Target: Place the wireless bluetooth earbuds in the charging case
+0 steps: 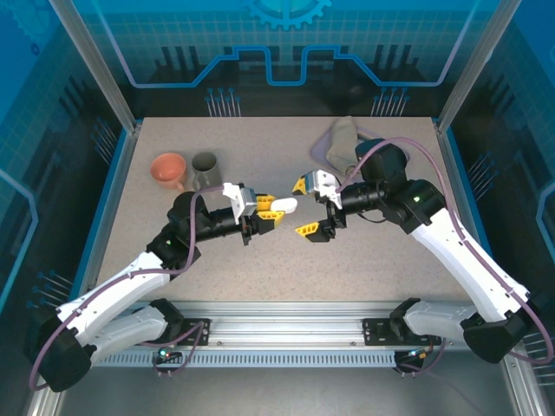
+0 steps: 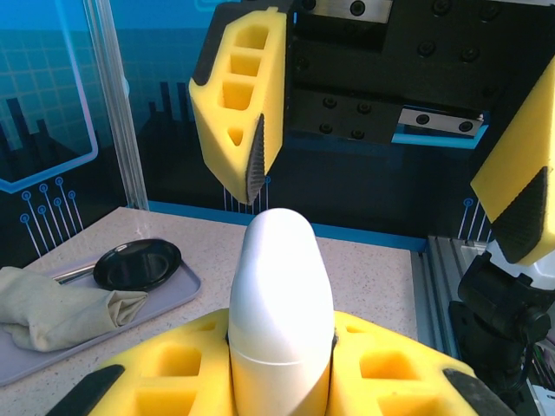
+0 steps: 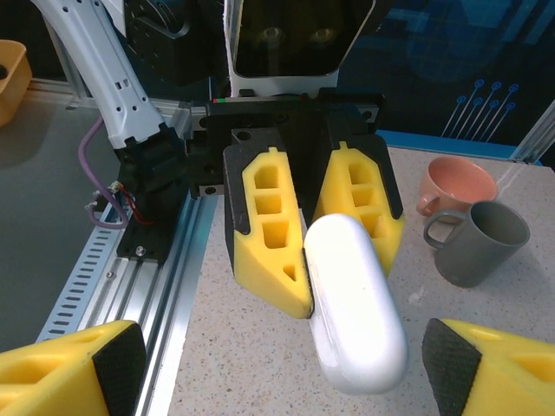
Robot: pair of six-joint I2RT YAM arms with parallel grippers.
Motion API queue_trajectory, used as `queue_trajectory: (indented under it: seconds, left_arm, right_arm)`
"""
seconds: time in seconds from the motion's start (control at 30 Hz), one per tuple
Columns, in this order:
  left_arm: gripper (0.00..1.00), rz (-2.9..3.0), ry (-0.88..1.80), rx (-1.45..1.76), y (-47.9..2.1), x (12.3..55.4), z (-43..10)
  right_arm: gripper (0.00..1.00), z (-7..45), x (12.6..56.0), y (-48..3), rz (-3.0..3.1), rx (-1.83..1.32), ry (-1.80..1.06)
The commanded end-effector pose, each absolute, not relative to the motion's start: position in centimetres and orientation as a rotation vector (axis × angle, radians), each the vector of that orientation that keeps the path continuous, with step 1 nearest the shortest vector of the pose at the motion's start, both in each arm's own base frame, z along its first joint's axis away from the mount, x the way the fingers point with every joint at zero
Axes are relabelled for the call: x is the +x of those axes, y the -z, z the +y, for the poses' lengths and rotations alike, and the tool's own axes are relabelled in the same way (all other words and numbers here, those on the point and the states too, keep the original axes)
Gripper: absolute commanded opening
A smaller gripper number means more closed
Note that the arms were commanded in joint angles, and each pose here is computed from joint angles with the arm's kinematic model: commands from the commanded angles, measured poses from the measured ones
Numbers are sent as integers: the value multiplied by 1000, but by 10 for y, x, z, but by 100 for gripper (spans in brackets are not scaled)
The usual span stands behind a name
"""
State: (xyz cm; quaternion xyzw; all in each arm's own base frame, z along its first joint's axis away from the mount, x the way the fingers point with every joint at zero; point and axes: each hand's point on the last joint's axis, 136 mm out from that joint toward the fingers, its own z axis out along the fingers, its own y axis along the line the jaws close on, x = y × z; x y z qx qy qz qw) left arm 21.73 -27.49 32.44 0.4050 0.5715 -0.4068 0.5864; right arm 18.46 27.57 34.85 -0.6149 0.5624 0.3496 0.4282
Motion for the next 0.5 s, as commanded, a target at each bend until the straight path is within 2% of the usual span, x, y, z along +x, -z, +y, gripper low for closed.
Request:
queue_trajectory:
  seconds: [0.0,0.23,0.47]
  left_arm:
    - [0,1296,937,953,-333,216,-276]
    - [0,1288,939,952,-336,215,-276]
    - [0,1274,941,951,-340,213,-275]
  right_arm:
    - [87,271,184,-354,1401,-1513,-814]
    - [89,254,213,-357,1481,-1372,-650]
    - [92,241,211,-353,1493,-1286,-657]
